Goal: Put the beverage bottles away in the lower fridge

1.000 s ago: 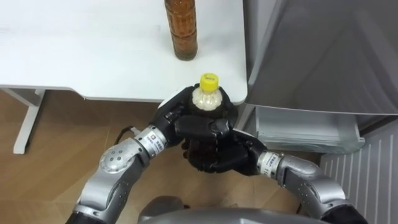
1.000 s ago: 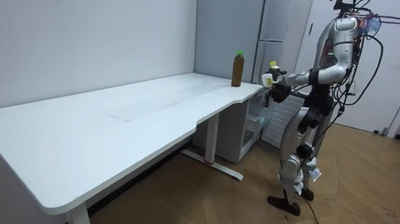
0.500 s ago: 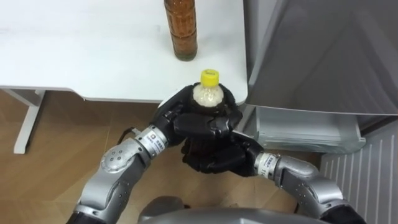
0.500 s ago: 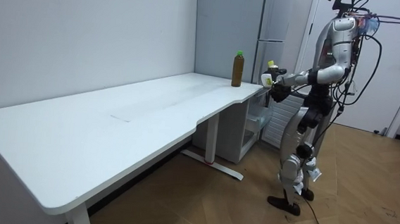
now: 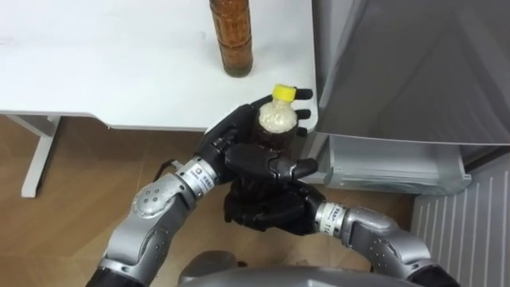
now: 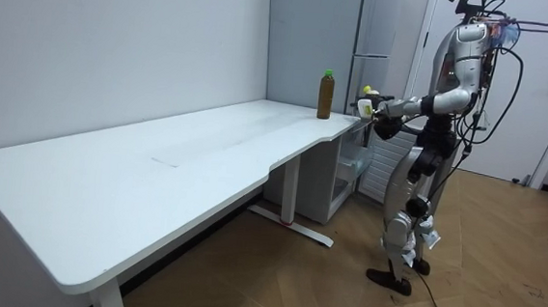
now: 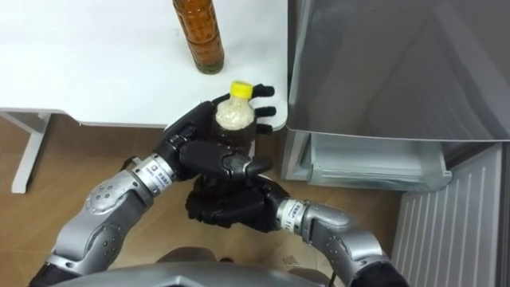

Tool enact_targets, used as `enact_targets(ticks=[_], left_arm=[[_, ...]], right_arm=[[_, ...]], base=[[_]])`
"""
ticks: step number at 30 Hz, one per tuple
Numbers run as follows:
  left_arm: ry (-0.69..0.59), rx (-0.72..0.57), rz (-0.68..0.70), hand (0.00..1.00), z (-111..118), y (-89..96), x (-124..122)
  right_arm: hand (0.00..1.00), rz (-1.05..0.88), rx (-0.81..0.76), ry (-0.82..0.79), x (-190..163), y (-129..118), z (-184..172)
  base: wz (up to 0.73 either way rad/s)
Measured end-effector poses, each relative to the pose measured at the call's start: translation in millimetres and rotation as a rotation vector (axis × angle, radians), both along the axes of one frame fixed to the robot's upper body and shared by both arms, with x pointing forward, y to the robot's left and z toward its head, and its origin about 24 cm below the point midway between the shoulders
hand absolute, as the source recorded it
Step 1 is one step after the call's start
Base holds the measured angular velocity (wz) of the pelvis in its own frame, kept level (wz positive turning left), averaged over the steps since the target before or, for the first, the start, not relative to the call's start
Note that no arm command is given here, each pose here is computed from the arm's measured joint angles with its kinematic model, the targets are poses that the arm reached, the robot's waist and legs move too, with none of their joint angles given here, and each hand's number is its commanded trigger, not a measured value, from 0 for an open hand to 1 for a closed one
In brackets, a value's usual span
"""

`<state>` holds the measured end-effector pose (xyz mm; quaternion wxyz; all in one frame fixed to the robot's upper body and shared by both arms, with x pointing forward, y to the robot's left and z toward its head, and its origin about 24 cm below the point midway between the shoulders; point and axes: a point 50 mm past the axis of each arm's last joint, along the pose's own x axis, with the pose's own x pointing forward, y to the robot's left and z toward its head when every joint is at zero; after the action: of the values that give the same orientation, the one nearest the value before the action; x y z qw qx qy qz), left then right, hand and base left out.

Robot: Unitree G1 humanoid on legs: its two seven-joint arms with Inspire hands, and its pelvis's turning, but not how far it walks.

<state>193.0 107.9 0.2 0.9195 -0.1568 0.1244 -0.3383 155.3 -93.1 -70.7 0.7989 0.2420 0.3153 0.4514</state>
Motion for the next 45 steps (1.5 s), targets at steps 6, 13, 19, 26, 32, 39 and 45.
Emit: enact_targets(ticks=[6,13,19,26,32,39,45], left_arm=[[-0.014,0.001,-0.006,0.00,2.6,-1.1,3.3],[-0.020,0.001,-0.008,0.00,3.9,-1.5,4.9],[-0.023,0.001,-0.007,0.00,4.4,-1.2,5.6],[-0.089,0.002,0.042,0.00,20.5,2.1,13.6],[-0.262,-0.031,0.102,0.00,60.9,11.3,20.8],[-0.397,-0.016,0.182,0.00,87.6,24.0,23.9],[-0.502,-0.030,0.204,0.00,107.6,22.6,25.3]], right_arm=[[1.00,-0.009,0.035,0.013,-0.1,0.8,1.2],[1.00,-0.017,0.063,0.031,-0.5,1.7,1.8],[1.00,-0.012,0.073,0.031,-1.1,1.7,2.1],[1.00,-0.007,0.092,0.033,-1.2,-1.8,3.0],[1.00,0.009,0.110,0.038,-5.2,-5.4,2.4],[1.00,0.016,0.125,0.029,-5.0,-6.5,4.2],[1.00,0.013,0.132,0.040,-8.7,-6.5,2.7]], base=[[0.00],[0.00],[0.00],[0.00],[0.00],[0.00],[0.00]])
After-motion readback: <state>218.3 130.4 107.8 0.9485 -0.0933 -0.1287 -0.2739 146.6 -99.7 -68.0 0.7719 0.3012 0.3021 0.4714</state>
